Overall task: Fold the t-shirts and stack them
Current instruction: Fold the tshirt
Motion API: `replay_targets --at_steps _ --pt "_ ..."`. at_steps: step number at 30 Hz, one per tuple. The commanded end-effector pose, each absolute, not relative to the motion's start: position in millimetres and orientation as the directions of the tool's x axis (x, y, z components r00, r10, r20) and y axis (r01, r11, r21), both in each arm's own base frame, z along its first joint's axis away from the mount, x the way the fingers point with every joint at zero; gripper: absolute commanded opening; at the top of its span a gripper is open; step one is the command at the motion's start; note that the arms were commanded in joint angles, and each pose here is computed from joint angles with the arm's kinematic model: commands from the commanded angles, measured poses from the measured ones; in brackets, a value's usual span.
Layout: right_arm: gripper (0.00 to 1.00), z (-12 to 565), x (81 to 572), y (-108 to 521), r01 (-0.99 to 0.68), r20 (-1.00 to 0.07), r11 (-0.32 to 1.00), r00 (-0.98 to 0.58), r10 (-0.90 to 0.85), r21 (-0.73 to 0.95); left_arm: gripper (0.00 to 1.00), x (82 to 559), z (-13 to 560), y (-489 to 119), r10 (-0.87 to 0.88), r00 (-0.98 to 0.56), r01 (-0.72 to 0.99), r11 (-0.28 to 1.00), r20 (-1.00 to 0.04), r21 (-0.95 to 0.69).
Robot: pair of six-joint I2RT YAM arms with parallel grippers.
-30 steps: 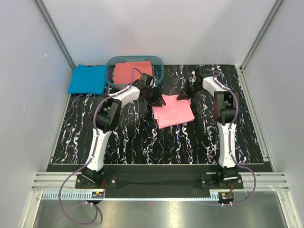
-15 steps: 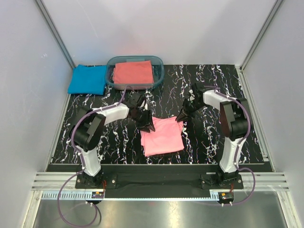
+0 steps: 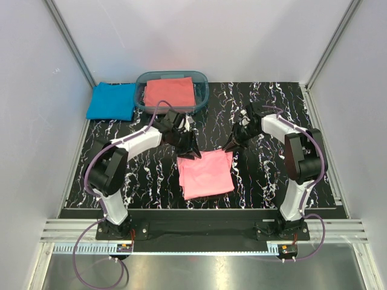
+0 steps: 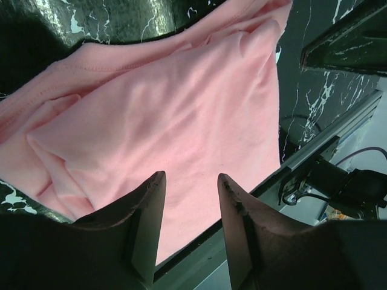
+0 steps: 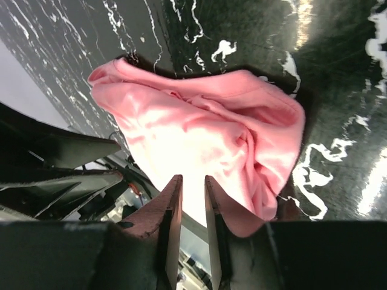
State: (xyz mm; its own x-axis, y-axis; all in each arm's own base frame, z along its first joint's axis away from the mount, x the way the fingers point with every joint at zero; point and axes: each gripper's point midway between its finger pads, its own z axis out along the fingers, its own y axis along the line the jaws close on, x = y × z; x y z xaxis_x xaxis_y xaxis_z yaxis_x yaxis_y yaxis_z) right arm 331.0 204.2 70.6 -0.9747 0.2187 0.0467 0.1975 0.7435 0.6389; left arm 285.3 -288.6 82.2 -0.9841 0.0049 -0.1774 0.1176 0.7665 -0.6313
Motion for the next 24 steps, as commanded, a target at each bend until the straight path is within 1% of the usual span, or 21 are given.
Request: replay_targets --at_steps 1,4,6,9,11,13,14,15,16,18,19,20,21,22,24 --pt "0.28 63.6 332.8 216.2 0.169 0.057 0.718 -0.982 0.177 0.675 0.45 300.2 82.9 -289.4 -0.009 -0.981 0.119 0.762 -0.195 -0.637" --pt "0.28 48.8 341.7 212.8 0.176 0.051 0.743 -0.981 0.188 0.646 0.44 305.2 64.0 -279.2 -0.021 -0.991 0.066 0.78 -0.132 -0.622" --pt "0.27 41.0 345.8 209.5 0.168 0.038 0.76 -0.982 0.186 0.628 0.43 311.5 53.9 -269.2 -0.025 -0.99 0.063 0.799 -0.137 -0.597" --pt "0.27 23.3 352.7 198.1 0.186 0.046 0.786 -0.979 0.198 0.59 0.43 321.6 37.1 -256.6 -0.034 -0.993 0.038 0.814 -0.113 -0.579" --pt "0.27 11.1 360.3 184.5 0.196 0.029 0.819 -0.976 0.215 0.539 0.44 327.1 34.0 -251.2 -0.029 -0.993 0.04 0.825 -0.114 -0.564" --pt "0.27 11.5 362.5 179.6 0.175 0.011 0.835 -0.98 0.199 0.522 0.45 332.2 46.5 -252.8 -0.014 -0.988 0.077 0.82 -0.154 -0.567" --pt "0.27 12.8 360.4 177.0 0.172 0.014 0.846 -0.981 0.191 0.504 0.47 334.0 53.8 -252.9 -0.01 -0.985 0.093 0.815 -0.175 -0.572" --pt "0.27 16.0 362.9 174.9 0.162 -0.001 0.854 -0.982 0.186 0.494 0.51 333.6 59.9 -253.0 -0.006 -0.981 0.107 0.812 -0.192 -0.573" --pt "0.27 21.2 365.2 170.3 0.141 -0.032 0.869 -0.984 0.176 0.474 0.53 334.0 67.2 -251.6 -0.007 -0.977 0.118 0.811 -0.211 -0.573" --pt "0.29 28.7 362.8 165.2 0.132 -0.041 0.883 -0.985 0.168 0.45 0.58 331.0 87.0 -249.0 0.001 -0.966 0.154 0.807 -0.258 -0.57" --pt "0.3 36.1 364.0 162.2 0.116 -0.067 0.891 -0.985 0.162 0.439 0.59 327.3 92.0 -246.5 0.005 -0.965 0.158 0.807 -0.262 -0.569" --pt "0.31 41.1 359.0 161.0 0.114 -0.061 0.897 -0.986 0.155 0.426 0.6 324.3 107.0 -245.1 0.009 -0.955 0.186 0.798 -0.298 -0.573" --pt "0.32 51.7 358.7 158.5 0.105 -0.087 0.903 -0.984 0.155 0.417 0.61 318.0 107.6 -241.3 0.01 -0.955 0.185 0.803 -0.296 -0.567" --pt "0.38 58.4 355.1 161.1 0.085 -0.1 0.908 -0.985 0.138 0.41 0.64 314.6 111.7 -239.4 0.012 -0.952 0.193 0.802 -0.307 -0.566" --pt "0.44 68.8 345.7 160.9 0.073 -0.106 0.917 -0.987 0.124 0.392 0.7 303.9 117.7 -232.8 0.027 -0.943 0.217 0.805 -0.331 -0.553"
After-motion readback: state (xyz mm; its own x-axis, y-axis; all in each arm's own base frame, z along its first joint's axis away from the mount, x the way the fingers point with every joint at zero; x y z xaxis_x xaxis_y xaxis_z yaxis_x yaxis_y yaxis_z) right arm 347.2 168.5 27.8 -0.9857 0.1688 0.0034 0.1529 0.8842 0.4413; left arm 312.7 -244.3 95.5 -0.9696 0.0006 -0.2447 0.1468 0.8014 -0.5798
